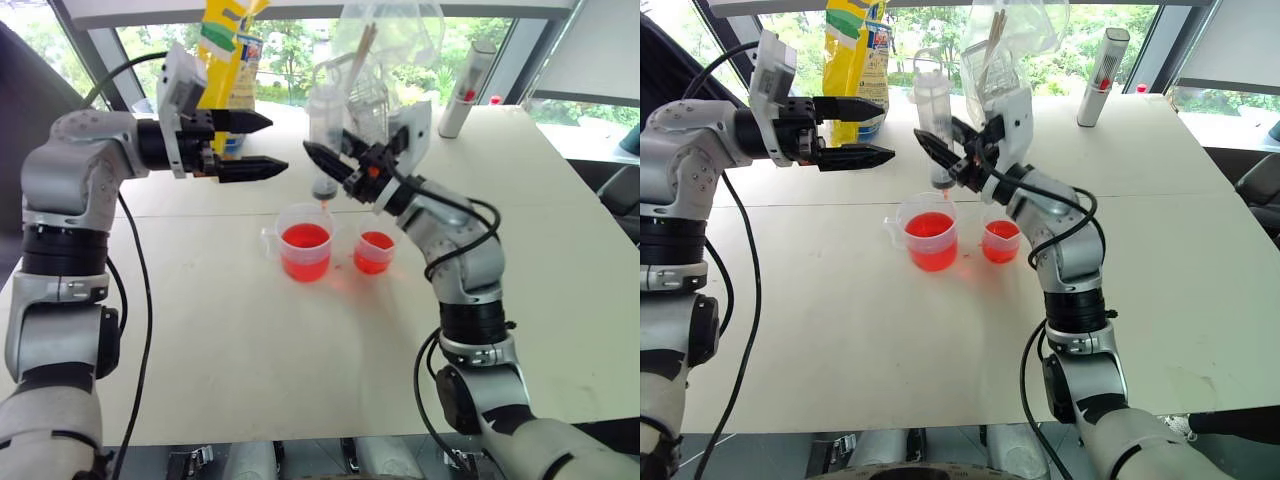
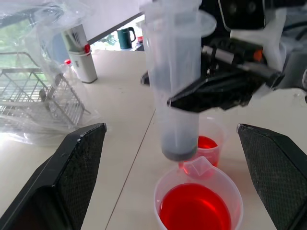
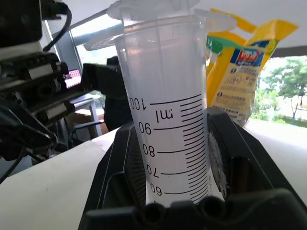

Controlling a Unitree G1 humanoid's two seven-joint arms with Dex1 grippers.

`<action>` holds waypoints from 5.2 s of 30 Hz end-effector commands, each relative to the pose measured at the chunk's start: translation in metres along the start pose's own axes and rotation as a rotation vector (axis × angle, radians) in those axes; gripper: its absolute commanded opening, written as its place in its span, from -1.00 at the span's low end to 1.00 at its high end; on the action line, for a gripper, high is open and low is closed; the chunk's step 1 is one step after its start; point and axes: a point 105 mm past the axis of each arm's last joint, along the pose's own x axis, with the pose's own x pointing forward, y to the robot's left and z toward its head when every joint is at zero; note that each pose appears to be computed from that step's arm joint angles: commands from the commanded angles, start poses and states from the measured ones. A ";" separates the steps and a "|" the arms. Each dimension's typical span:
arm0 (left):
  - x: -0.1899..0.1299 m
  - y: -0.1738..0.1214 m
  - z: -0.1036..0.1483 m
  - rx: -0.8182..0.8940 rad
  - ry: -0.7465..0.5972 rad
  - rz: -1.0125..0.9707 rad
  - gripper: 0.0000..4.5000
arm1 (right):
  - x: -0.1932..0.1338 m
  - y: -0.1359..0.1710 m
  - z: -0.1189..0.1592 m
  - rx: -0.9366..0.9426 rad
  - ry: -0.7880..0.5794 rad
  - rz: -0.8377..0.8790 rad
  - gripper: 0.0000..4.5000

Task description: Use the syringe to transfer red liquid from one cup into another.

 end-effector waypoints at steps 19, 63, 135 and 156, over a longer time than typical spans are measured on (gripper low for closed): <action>0.026 -0.013 0.005 0.023 -0.033 -0.082 1.00 | -0.007 0.025 -0.054 -0.051 0.041 0.024 -0.38; 0.020 0.011 0.043 0.069 -0.122 0.042 -0.98 | -0.008 0.044 -0.084 0.047 0.170 0.117 -0.38; 0.019 0.004 -0.009 -0.052 -0.088 -0.001 0.99 | -0.050 -0.039 0.077 -0.091 -0.098 -0.291 -0.38; 0.109 -0.024 0.071 -0.044 -0.357 -0.231 0.99 | -0.085 -0.034 -0.002 -0.139 0.073 -0.387 -0.38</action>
